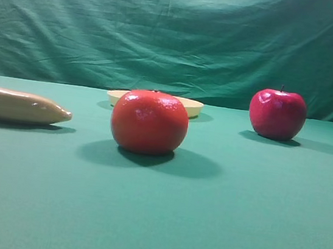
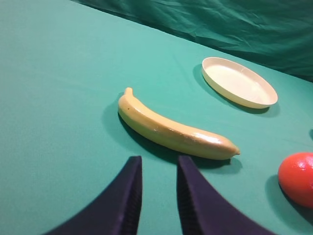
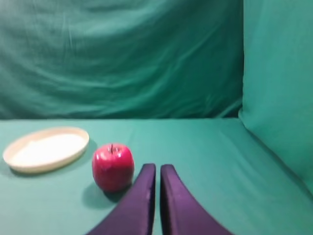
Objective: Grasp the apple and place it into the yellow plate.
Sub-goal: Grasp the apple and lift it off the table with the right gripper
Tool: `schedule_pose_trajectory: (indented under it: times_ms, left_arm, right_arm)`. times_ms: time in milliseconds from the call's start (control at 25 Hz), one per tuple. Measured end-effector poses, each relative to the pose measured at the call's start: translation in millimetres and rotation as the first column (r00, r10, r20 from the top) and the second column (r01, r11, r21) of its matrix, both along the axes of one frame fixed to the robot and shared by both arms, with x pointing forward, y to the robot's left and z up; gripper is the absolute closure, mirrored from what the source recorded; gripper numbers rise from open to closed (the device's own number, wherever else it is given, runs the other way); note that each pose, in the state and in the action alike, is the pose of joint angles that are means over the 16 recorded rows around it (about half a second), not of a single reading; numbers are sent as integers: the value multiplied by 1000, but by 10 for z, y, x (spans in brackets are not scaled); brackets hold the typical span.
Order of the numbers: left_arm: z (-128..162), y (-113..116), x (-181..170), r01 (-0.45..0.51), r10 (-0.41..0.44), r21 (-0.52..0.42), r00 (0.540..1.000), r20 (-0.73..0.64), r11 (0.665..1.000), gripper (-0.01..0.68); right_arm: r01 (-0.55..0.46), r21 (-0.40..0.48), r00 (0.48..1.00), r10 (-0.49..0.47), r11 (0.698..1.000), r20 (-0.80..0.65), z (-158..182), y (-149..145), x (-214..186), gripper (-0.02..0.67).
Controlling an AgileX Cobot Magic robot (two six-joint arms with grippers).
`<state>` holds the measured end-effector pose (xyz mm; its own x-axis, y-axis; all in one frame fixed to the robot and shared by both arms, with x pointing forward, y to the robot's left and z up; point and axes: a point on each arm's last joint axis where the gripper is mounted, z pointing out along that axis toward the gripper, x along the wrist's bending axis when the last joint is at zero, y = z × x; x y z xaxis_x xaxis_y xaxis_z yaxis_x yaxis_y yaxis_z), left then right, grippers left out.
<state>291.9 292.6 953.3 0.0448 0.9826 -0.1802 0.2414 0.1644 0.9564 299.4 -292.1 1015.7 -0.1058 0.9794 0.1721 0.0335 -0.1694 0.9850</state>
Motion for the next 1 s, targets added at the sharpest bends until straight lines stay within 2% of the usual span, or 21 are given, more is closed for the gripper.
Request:
schedule_pose_trajectory:
  times_ms: [120,360,720,1000]
  left_arm:
    - [0,0,0,0,0,0,1000,0,1000,516]
    - [0,0,0,0,0,0,1000,0,1000,516]
    - [0,0,0,0,0,0,1000,0,1000,516]
    - [0,0,0,0,0,0,1000,0,1000,516]
  right_arm:
    - [2,-9,998,-3,1000,-56,181,7,81,649]
    - [-11,-98,975,-11,995,-221,501,39,401,649]
    - [-96,-225,888,-19,970,-460,686,118,1021,649]
    - [-194,-259,818,10,946,-576,742,280,1485,649]
